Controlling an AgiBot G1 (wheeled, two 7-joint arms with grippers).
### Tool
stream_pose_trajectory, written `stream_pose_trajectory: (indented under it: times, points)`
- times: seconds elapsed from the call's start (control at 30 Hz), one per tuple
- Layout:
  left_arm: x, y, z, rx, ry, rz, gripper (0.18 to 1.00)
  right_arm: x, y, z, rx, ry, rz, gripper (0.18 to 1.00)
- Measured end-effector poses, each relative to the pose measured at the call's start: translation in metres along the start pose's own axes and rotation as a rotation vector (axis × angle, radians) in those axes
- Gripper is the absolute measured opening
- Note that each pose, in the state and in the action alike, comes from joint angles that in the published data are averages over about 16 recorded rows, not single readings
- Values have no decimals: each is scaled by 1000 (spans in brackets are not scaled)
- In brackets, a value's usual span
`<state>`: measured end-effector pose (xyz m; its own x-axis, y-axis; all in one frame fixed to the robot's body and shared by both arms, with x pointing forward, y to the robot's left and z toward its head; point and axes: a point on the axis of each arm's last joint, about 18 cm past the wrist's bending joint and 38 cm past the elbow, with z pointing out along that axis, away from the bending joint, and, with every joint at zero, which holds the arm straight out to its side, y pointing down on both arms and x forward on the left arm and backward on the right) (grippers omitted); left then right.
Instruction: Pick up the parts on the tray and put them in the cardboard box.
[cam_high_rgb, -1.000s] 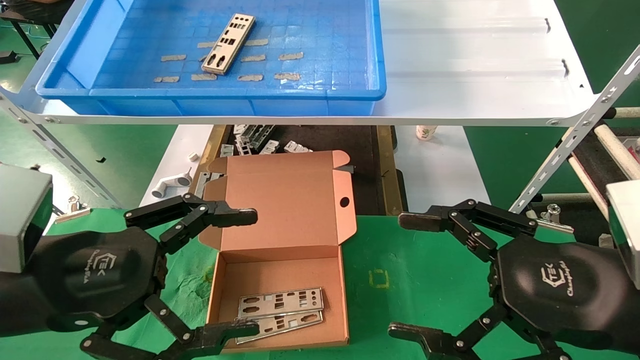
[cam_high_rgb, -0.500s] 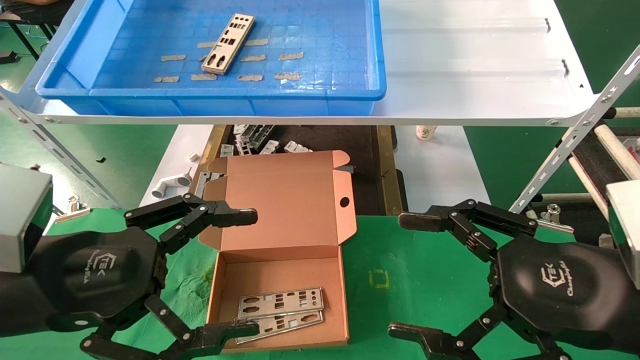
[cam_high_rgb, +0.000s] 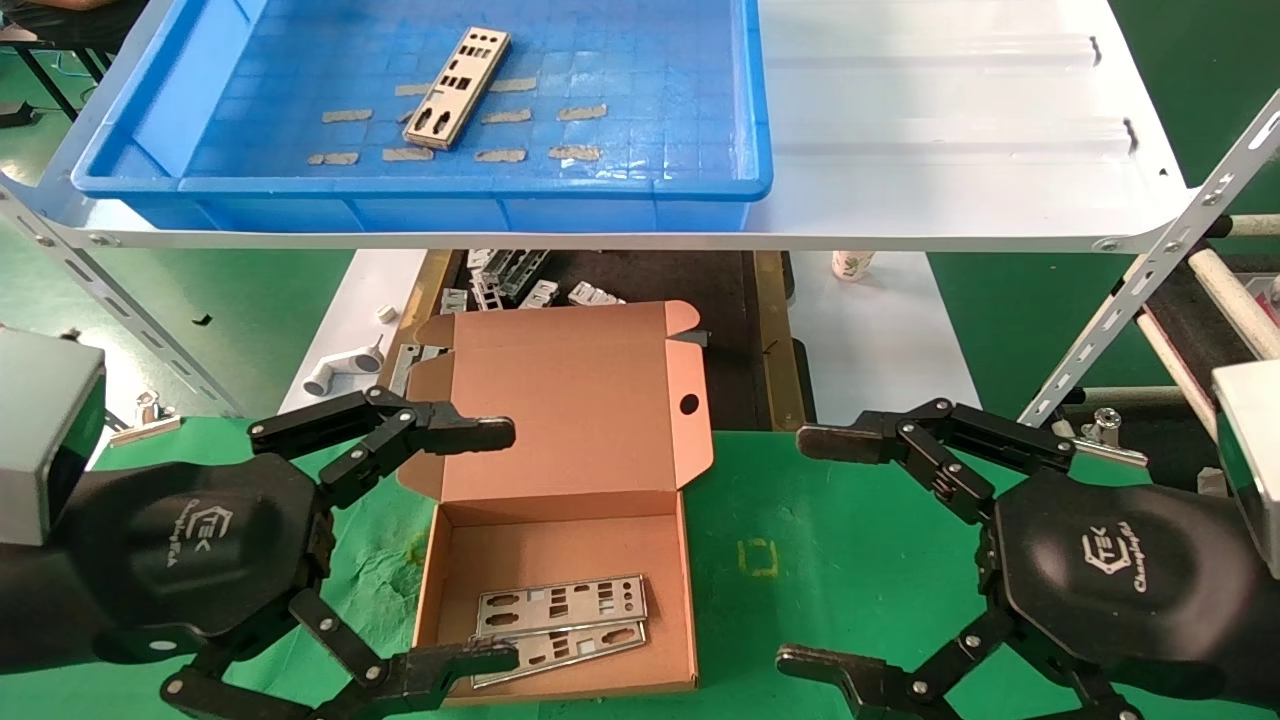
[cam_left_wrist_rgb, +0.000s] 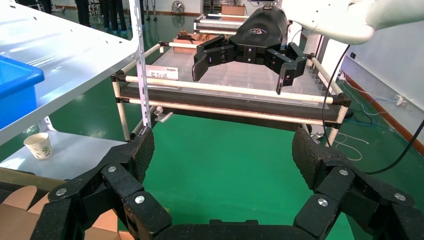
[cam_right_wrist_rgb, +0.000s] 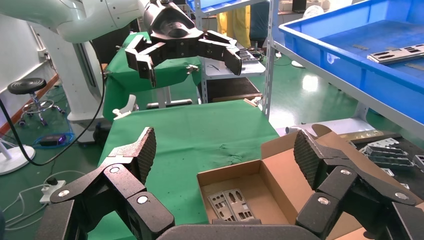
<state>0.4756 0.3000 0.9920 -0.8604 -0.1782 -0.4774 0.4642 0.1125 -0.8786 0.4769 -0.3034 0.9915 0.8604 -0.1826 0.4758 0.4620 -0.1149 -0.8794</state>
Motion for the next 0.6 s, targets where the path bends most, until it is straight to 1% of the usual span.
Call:
stream_pose_trajectory:
  times: [0.6]
  points:
    - [0, 0, 0, 0, 0, 0, 1001, 0, 0, 0, 0, 0, 0, 1001]
